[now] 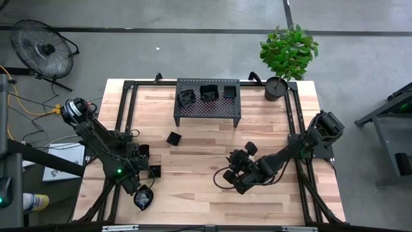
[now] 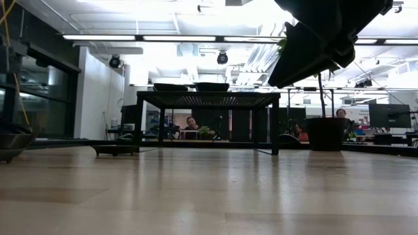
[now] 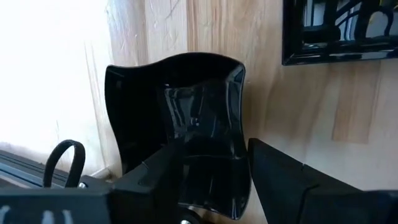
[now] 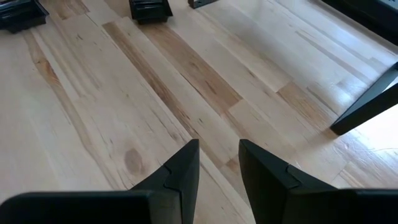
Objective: Pick & Place Mini shaped plates
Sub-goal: Stack the distorted square plate on top of the distorted square plate on the shelf
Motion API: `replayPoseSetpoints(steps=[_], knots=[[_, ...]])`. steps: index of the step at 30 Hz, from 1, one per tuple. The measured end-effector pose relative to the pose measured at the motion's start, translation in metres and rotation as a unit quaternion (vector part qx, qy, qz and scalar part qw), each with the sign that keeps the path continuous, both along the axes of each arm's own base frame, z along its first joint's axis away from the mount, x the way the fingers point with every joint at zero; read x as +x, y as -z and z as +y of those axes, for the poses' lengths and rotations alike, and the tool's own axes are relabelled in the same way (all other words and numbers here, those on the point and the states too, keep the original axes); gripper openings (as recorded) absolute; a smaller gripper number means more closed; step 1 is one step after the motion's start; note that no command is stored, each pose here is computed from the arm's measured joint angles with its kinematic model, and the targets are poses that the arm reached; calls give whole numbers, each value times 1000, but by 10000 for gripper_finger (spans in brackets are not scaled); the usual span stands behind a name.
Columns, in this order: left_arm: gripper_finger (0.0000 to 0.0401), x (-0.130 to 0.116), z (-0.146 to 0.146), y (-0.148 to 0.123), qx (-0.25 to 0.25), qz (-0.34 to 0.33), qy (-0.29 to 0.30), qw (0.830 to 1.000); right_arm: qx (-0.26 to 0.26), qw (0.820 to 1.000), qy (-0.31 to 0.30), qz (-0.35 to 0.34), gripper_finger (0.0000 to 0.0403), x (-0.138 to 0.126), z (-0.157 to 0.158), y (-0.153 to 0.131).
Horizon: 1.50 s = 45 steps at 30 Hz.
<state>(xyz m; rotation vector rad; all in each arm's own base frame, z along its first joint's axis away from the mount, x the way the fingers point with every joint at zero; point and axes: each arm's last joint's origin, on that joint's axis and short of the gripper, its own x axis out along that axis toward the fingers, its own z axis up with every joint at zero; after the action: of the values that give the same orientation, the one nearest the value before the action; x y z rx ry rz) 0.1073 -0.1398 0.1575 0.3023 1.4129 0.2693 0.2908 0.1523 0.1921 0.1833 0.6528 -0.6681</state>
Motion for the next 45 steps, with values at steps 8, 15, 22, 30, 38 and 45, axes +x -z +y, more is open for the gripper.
replayPoseSetpoints(steps=[8, 15, 22, 30, 38, 45], knots=[[174, 1, -2, 2, -21, 2, -3, 1000, -4, 1000, 0, -4, 108, 1, 0, 0], [170, 1, -2, 2, -17, 0, -2, 1000, -3, 1000, -1, -5, 108, 1, 0, -1], [123, 1, -2, 2, -18, -3, -10, 1000, -3, 1000, -1, -5, 108, 1, 0, -1], [83, 2, -4, 3, -33, -10, -12, 999, -4, 1000, -4, -3, 108, 1, 0, -1], [80, 3, -5, 3, -37, -17, -13, 999, 9, 1000, -8, -6, 108, 2, 2, -1], [64, 3, -5, 3, -35, -17, -18, 999, 8, 1000, -8, -6, 108, 2, 2, -1]])
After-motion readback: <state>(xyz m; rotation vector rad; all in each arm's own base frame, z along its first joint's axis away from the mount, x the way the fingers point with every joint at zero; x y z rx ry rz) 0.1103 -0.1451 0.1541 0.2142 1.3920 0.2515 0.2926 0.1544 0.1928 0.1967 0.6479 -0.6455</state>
